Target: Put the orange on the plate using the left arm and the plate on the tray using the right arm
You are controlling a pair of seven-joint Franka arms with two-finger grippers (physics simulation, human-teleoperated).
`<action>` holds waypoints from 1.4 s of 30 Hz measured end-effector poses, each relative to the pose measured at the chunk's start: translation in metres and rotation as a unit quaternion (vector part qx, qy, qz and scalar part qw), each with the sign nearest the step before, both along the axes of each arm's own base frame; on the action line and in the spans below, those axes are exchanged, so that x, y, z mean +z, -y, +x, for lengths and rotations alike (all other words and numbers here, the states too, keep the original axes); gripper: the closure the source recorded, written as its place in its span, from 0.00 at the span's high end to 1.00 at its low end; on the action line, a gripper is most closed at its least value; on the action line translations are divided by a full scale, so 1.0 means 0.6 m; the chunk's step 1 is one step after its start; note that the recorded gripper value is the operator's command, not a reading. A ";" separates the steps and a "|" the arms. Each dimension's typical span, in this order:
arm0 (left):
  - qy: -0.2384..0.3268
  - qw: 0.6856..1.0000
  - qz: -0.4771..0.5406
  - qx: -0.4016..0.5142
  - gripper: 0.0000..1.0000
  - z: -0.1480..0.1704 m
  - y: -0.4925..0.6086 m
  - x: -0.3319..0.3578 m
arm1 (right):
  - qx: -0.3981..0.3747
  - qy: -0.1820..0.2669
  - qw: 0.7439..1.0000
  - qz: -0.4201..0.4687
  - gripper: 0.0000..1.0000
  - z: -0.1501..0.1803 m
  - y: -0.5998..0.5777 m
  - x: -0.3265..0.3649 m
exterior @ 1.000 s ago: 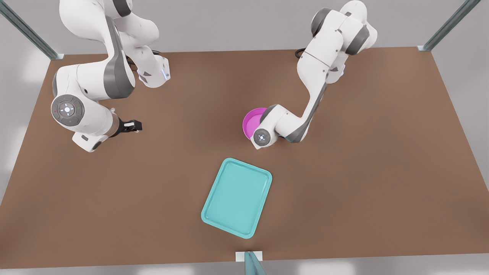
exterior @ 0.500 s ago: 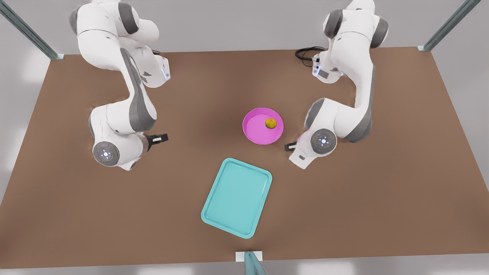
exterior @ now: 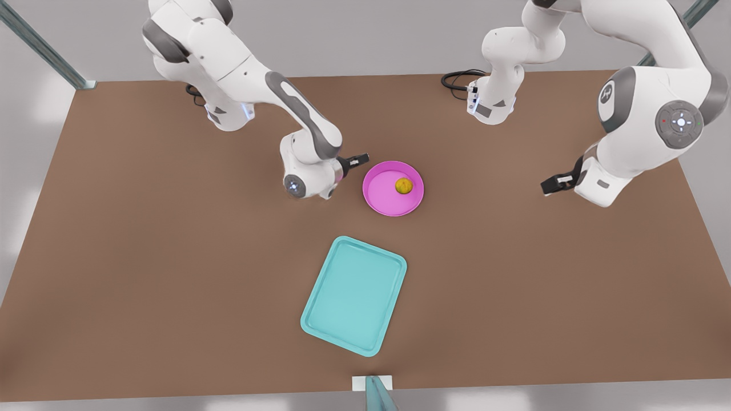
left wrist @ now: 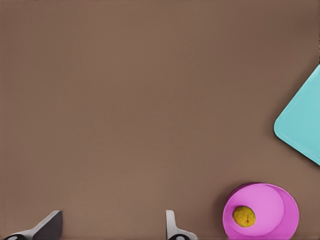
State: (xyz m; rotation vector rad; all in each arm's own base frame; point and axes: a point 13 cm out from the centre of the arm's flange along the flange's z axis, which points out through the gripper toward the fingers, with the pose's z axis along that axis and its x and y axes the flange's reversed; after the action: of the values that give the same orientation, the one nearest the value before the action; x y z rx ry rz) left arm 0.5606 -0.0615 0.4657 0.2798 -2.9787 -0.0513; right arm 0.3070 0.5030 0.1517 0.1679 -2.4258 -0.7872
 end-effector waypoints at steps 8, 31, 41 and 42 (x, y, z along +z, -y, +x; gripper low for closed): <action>-0.004 0.999 -0.002 -0.038 1.00 -0.005 0.006 0.001 | -0.090 0.139 0.986 -0.020 1.00 0.095 -0.035 -0.080; -0.015 0.996 -0.008 -0.082 1.00 -0.017 0.008 0.004 | -0.132 0.147 0.980 -0.033 0.72 0.125 -0.051 -0.159; -0.015 0.995 -0.010 -0.093 1.00 -0.019 0.015 0.006 | -0.132 0.141 0.981 -0.026 0.24 0.135 -0.058 -0.161; -0.016 0.995 -0.010 -0.094 1.00 -0.019 0.015 0.006 | -0.132 0.141 0.981 -0.025 0.21 0.137 -0.059 -0.160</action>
State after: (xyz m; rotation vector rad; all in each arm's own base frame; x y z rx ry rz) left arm 0.5490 -0.0706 0.4691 -0.0039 -2.9628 -0.0463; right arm 0.3891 0.5381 0.0557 -0.0709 -2.7729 -0.8648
